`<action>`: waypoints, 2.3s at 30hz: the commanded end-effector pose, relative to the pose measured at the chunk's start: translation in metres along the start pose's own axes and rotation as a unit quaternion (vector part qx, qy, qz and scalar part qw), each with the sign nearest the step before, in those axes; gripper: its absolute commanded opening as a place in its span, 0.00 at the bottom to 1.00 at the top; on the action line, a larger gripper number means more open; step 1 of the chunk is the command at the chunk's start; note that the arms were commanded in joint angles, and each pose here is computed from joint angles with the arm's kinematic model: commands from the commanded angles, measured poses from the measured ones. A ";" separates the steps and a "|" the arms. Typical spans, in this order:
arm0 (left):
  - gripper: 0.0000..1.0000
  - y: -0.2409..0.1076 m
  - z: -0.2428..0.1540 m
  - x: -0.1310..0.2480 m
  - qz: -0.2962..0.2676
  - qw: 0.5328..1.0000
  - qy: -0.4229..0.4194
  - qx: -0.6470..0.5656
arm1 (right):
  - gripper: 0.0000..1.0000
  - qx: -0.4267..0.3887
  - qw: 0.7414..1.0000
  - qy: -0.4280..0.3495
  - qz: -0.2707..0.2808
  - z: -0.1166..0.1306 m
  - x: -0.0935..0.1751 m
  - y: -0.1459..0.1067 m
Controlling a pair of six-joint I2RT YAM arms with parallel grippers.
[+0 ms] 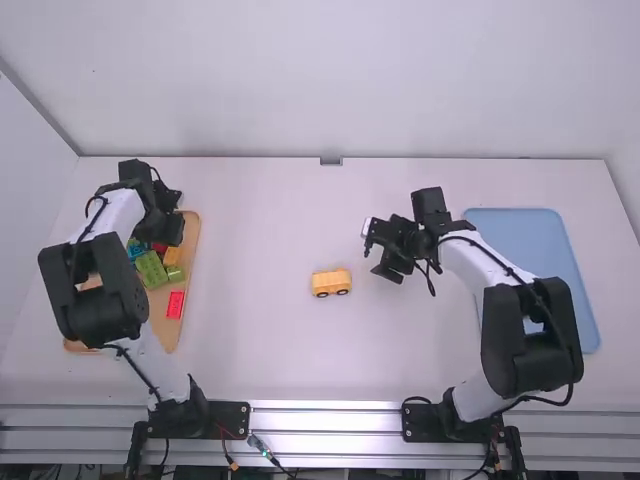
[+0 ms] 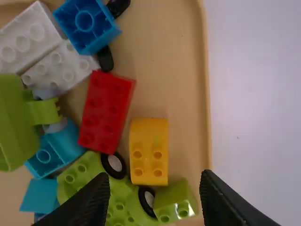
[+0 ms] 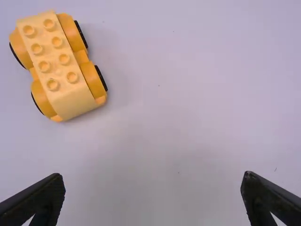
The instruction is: Assemble lego blocks to make yellow taxi
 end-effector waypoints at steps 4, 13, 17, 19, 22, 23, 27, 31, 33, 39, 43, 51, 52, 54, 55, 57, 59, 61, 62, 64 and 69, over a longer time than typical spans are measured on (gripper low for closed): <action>0.38 -0.019 -0.005 -0.018 0.020 1.000 0.002 -0.022 | 0.99 0.012 1.000 -0.010 -0.011 -0.004 0.004 0.008; 0.40 -0.034 0.009 -0.032 0.012 1.000 0.000 -0.003 | 0.99 0.009 1.000 -0.009 -0.011 -0.004 0.004 0.008; 0.42 -0.040 0.016 -0.033 -0.012 0.999 -0.050 0.002 | 0.99 0.009 1.000 -0.008 -0.013 -0.004 0.004 0.009; 0.43 -0.042 0.019 -0.032 -0.020 0.998 -0.066 0.002 | 0.99 0.010 1.000 -0.006 -0.018 -0.003 0.004 0.010; 0.45 -0.044 0.015 -0.030 -0.033 0.994 -0.104 -0.020 | 0.99 0.010 1.000 -0.002 -0.027 -0.002 0.004 0.012; 0.45 -0.043 0.013 -0.030 -0.038 0.993 -0.112 -0.026 | 0.99 0.010 1.000 -0.001 -0.030 -0.002 0.004 0.013; 0.50 -0.039 0.009 -0.034 -0.047 0.993 -0.106 -0.036 | 0.99 0.009 0.999 0.000 -0.035 -0.002 0.005 0.014; 0.48 -0.040 0.006 -0.040 -0.054 0.993 -0.101 -0.040 | 0.99 0.009 0.999 0.000 -0.035 -0.002 0.005 0.014; 0.44 -0.043 0.009 -0.043 -0.051 0.994 -0.093 -0.033 | 0.99 0.009 0.999 0.000 -0.035 -0.002 0.005 0.014; 0.39 -0.051 0.010 -0.052 -0.046 0.996 -0.079 -0.022 | 0.99 0.009 0.999 0.000 -0.035 -0.002 0.005 0.014; 0.42 -0.052 0.008 -0.056 -0.052 0.996 -0.072 -0.021 | 0.99 0.009 0.999 0.000 -0.036 -0.002 0.005 0.014; 0.11 -0.047 0.010 -0.055 -0.063 0.995 -0.068 -0.021 | 0.99 0.009 0.999 0.001 -0.035 -0.002 0.005 0.014; 0.12 -0.046 0.011 -0.054 -0.065 0.995 -0.067 -0.019 | 0.99 0.008 0.999 0.000 -0.035 -0.002 0.005 0.014; 0.12 -0.041 0.010 -0.051 -0.067 0.995 -0.067 -0.011 | 0.99 0.008 0.999 0.001 -0.035 -0.002 0.005 0.014; 0.08 -0.040 0.010 -0.050 -0.067 0.995 -0.068 -0.011 | 0.99 0.009 0.999 0.000 -0.035 -0.002 0.005 0.014; 0.04 -0.037 0.009 -0.043 -0.066 0.994 -0.081 -0.014 | 0.99 0.009 0.999 0.000 -0.035 -0.002 0.005 0.014; 0.04 -0.033 0.004 -0.027 -0.059 0.992 -0.114 -0.011 | 0.99 0.009 0.999 0.000 -0.036 -0.002 0.005 0.014; 0.04 -0.029 -0.002 -0.017 -0.056 0.989 -0.135 -0.013 | 0.99 0.009 0.999 -0.001 -0.036 -0.003 0.005 0.014; 0.04 -0.027 -0.004 -0.012 -0.055 0.989 -0.139 -0.016 | 0.99 0.009 0.999 -0.001 -0.036 -0.003 0.005 0.014; 0.08 -0.020 -0.009 -0.002 -0.057 0.988 -0.137 -0.028 | 0.99 0.010 0.999 -0.002 -0.037 -0.003 0.005 0.014; 0.03 -0.008 -0.049 0.014 -0.078 0.980 -0.142 -0.113 | 0.99 0.013 0.999 0.001 -0.051 -0.003 0.005 0.018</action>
Point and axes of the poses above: each hand's point on the last joint's axis, 136 mm out from that joint toward the fingers, its own x axis back along the fingers, its own z axis along the line the jaws close on, y = z × x, the point moved 6 cm from there along x, back along the fingers, and after that the axes turned 4 degrees about x, right-handed, at the moved point
